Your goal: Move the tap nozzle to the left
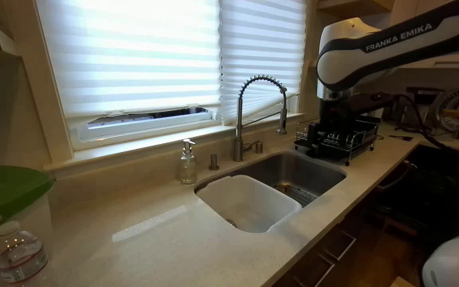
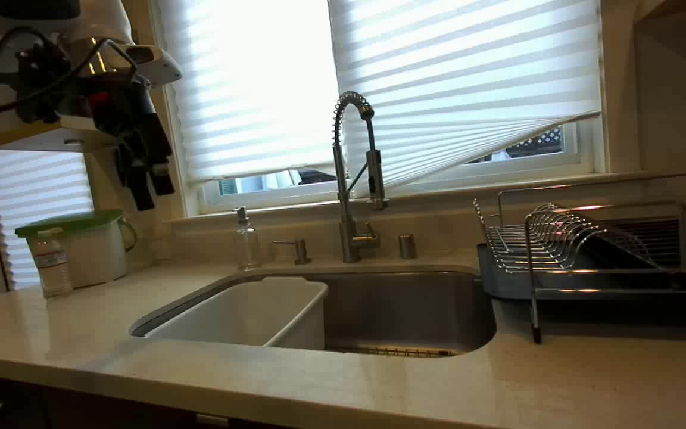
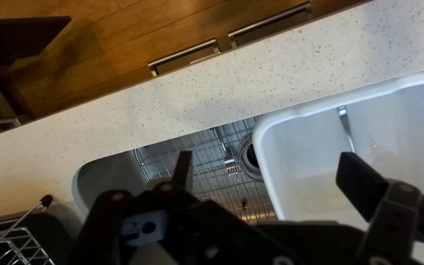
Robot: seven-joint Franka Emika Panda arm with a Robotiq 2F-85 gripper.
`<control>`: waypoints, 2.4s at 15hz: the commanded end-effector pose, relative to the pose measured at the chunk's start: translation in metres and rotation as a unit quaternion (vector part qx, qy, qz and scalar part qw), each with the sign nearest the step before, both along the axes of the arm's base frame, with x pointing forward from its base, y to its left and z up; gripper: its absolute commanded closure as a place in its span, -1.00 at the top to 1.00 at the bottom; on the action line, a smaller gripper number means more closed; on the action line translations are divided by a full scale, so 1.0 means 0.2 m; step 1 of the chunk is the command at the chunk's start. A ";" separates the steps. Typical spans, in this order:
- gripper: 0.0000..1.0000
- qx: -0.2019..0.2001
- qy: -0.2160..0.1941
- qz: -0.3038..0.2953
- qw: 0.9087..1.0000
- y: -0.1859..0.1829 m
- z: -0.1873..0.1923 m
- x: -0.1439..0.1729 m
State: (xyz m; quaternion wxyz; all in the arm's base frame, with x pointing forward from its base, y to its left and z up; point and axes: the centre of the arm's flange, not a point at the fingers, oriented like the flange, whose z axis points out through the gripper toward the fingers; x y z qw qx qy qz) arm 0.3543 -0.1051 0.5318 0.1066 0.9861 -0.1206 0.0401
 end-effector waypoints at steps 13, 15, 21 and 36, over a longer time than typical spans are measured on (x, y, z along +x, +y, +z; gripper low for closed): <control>1.00 0.004 -0.076 0.052 0.996 -0.34 0.10 0.14; 1.00 0.006 -0.107 0.094 0.990 -0.51 0.13 0.22; 1.00 0.066 -0.209 0.191 0.957 -0.94 0.14 0.48; 1.00 0.286 -0.326 0.051 0.900 -1.31 -0.10 0.69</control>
